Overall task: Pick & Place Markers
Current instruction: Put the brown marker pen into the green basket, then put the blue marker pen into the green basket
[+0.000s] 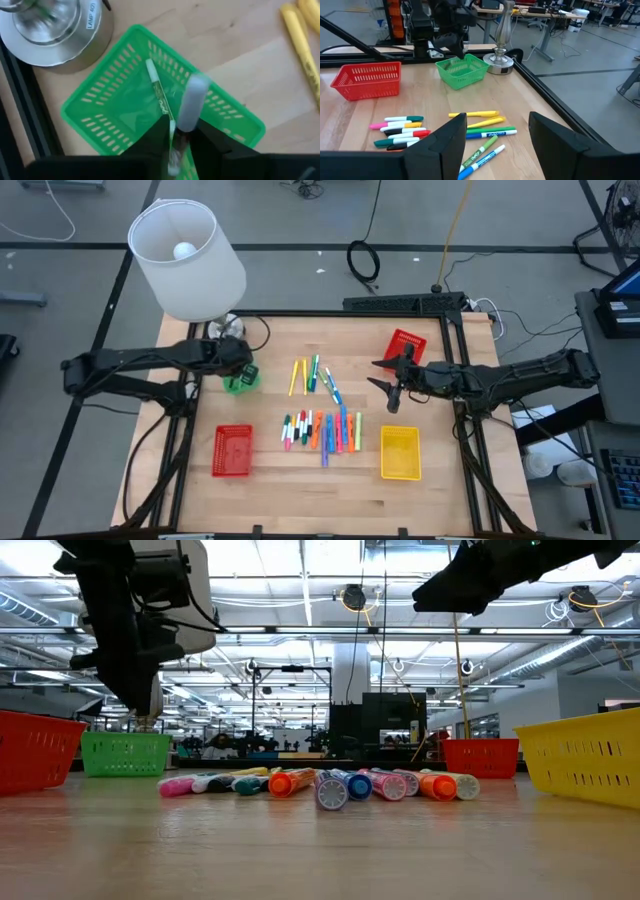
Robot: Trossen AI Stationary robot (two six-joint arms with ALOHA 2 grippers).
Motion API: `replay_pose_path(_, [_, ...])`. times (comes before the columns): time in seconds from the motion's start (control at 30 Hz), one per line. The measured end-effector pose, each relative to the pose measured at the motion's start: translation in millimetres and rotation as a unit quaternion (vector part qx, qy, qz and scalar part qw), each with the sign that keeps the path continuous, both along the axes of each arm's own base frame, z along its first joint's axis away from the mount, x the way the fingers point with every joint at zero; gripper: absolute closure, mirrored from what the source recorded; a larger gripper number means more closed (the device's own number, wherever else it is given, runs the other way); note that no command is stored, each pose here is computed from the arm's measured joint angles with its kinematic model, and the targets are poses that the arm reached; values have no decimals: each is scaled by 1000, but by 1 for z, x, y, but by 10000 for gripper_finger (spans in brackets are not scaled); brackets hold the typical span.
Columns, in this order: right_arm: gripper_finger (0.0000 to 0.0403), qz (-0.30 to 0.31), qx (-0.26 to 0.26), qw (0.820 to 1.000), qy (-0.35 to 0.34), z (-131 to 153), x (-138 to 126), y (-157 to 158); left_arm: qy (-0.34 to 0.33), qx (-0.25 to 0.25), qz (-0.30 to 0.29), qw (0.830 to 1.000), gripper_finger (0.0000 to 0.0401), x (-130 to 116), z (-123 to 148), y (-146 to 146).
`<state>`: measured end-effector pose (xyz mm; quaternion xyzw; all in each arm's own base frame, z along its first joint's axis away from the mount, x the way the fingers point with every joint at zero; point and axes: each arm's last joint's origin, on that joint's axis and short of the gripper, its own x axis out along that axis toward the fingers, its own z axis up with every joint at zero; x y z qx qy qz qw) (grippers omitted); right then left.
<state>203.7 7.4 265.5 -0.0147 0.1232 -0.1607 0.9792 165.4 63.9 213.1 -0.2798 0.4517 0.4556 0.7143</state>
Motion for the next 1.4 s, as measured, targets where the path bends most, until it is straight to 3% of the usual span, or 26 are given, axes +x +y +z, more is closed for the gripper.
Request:
replay_pose_path(0.3, [202, 0, 0, 1000, 0, 0, 0, 0, -2, 13, -18, 1000, 257, 1, 2, 0])
replay_pose_path(0.4, [202, 0, 0, 1000, 0, 0, 0, 0, -39, 38, -61, 997, 243, 4, 10, -3])
replay_pose_path(0.5, [202, 0, 0, 1000, 1, 0, 0, 0, -114, 89, -120, 982, 235, 8, 28, -9])
replay_pose_path(0.6, [202, 0, 0, 1000, 2, 0, 0, 0, -209, 161, -196, 944, 232, 15, 54, -20])
replay_pose_path(0.73, [202, 0, 0, 1000, 7, -4, 6, 1, -324, 252, -297, 862, 231, 29, 80, -42])
replay_pose_path(0.87, [202, 0, 0, 1000, 12, -14, 20, 2, -396, 305, -388, 774, 231, 42, 66, -60])
replay_pose_path(1.03, [202, -17, 40, 998, 34, -35, 41, 1, -457, 319, -455, 695, 231, 42, 37, -67])
replay_pose_path(1.13, [202, -17, 66, 996, 63, -39, 58, -6, -469, 341, -450, 679, 231, 40, 28, -64])
replay_pose_path(1.23, [202, -12, 98, 989, 110, -33, 83, -16, -469, 355, -437, 680, 231, 38, 27, -58])
replay_pose_path(1.3, [202, -24, 118, 980, 161, -32, 98, -25, -470, 349, -441, 680, 231, 38, 26, -56])
replay_pose_path(1.4, [202, -39, 143, 964, 221, -33, 122, -39, -476, 339, -466, 665, 231, 38, 25, -56])
